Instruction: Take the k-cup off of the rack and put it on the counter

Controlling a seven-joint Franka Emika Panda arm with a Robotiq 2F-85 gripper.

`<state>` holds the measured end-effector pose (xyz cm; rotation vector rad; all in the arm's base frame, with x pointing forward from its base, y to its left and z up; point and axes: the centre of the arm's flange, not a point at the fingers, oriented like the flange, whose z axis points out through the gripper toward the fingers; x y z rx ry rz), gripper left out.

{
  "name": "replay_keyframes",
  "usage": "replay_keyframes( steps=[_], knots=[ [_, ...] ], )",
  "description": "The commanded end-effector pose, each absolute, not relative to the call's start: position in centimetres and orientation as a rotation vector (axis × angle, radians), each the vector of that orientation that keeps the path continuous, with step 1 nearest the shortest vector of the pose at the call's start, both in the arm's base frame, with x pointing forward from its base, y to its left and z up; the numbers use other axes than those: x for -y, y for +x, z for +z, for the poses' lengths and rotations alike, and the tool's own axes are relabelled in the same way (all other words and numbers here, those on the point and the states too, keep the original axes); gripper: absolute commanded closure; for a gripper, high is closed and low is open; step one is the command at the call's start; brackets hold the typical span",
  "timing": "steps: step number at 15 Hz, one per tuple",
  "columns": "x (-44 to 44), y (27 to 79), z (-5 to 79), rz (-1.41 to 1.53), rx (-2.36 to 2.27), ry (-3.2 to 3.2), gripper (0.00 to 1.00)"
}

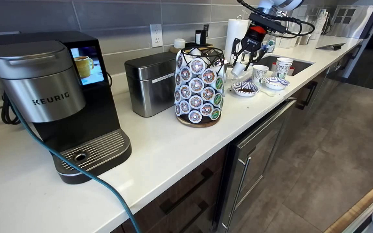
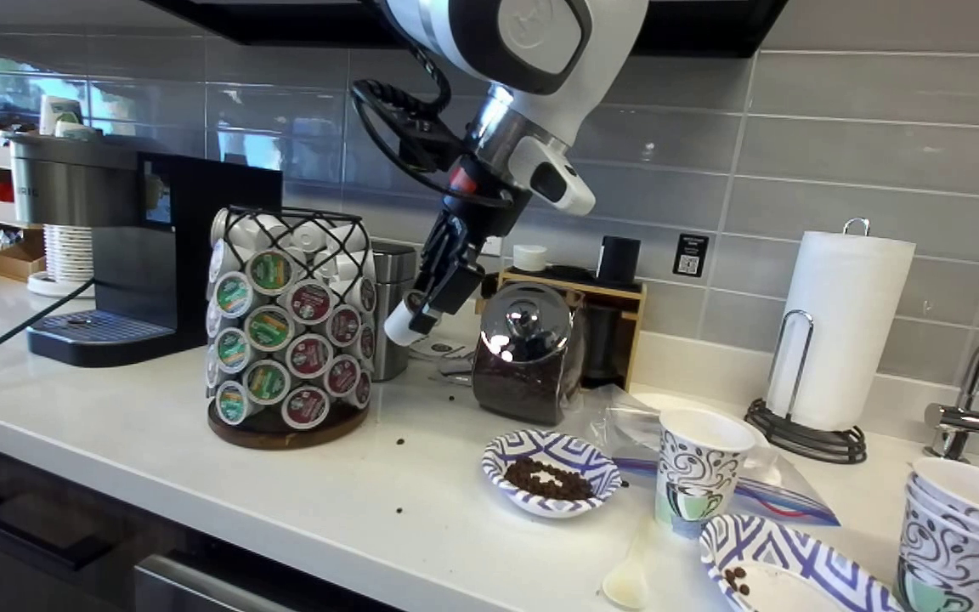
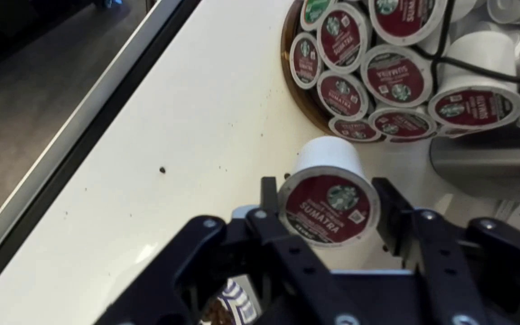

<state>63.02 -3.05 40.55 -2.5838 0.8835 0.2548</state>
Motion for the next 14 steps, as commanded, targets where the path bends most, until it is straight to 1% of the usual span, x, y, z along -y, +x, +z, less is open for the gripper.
replay_keyframes(
  steps=[1, 2, 3, 4, 11, 12, 14],
  knots=[
    [1.5, 61.5, 40.2, 0.071, -0.816, -2.663, 0.71],
    [1.0, 61.5, 40.0, 0.052, -0.805, -2.675, 0.71],
    [1.6, 63.2, 40.7, 0.104, -0.832, -2.642, 0.71],
    [1.3, 63.1, 40.6, 0.099, -0.826, -2.645, 0.46],
    [1.7, 63.2, 40.7, 0.094, -0.832, -2.642, 0.46],
    [1.4, 63.2, 40.5, 0.097, -0.823, -2.653, 0.71],
    [0.6, 62.8, 40.1, 0.076, -0.812, -2.694, 0.71]
  ],
)
